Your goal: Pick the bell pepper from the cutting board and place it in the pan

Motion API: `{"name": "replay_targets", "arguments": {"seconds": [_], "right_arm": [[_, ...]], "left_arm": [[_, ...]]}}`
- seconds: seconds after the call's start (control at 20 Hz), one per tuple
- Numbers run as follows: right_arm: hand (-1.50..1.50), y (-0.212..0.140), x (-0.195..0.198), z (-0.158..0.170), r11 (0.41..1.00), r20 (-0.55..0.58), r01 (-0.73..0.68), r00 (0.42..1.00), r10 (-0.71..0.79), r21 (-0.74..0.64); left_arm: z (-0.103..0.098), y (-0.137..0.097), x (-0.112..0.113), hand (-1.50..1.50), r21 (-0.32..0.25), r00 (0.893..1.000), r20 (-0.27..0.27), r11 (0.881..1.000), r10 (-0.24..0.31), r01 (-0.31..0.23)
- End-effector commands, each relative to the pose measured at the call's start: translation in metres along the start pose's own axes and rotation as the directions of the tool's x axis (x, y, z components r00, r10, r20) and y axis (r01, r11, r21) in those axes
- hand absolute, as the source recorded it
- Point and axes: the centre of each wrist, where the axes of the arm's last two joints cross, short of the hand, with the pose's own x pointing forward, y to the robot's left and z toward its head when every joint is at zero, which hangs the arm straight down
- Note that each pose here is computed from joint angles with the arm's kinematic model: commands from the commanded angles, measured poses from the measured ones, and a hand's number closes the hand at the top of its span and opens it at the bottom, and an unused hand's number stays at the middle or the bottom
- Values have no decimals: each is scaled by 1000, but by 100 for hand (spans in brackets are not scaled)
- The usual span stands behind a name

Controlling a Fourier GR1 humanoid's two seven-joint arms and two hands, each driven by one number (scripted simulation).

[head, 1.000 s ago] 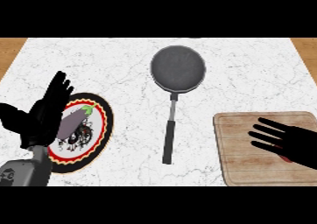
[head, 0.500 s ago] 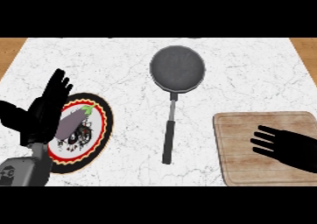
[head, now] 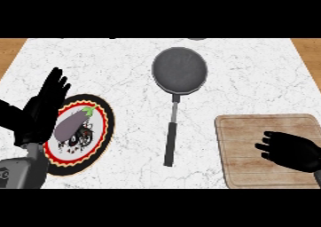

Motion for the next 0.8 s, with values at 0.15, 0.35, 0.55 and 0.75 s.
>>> {"name": "replay_targets", "arguments": {"seconds": [0.15, 0.35, 0.55, 0.75], "right_arm": [[150, -14, -7, 11, 995, 84, 64, 995, -58, -74], [150, -33, 5, -73, 929, -201, 282, 922, -332, -241], [150, -19, 23, -93, 811, -402, 449, 710, -578, -375], [150, -72, 2, -119, 799, -547, 325, 594, -589, -506]], "left_arm": [[11, 3, 0, 0, 3, 1000, 4, 1000, -11, 11], [2, -9, 5, 0, -17, 1000, 14, 1000, -9, 9], [5, -6, -1, 0, 6, 1000, 4, 1000, -6, 6], [4, -7, 1, 0, -4, 1000, -5, 1000, -11, 11]]}}
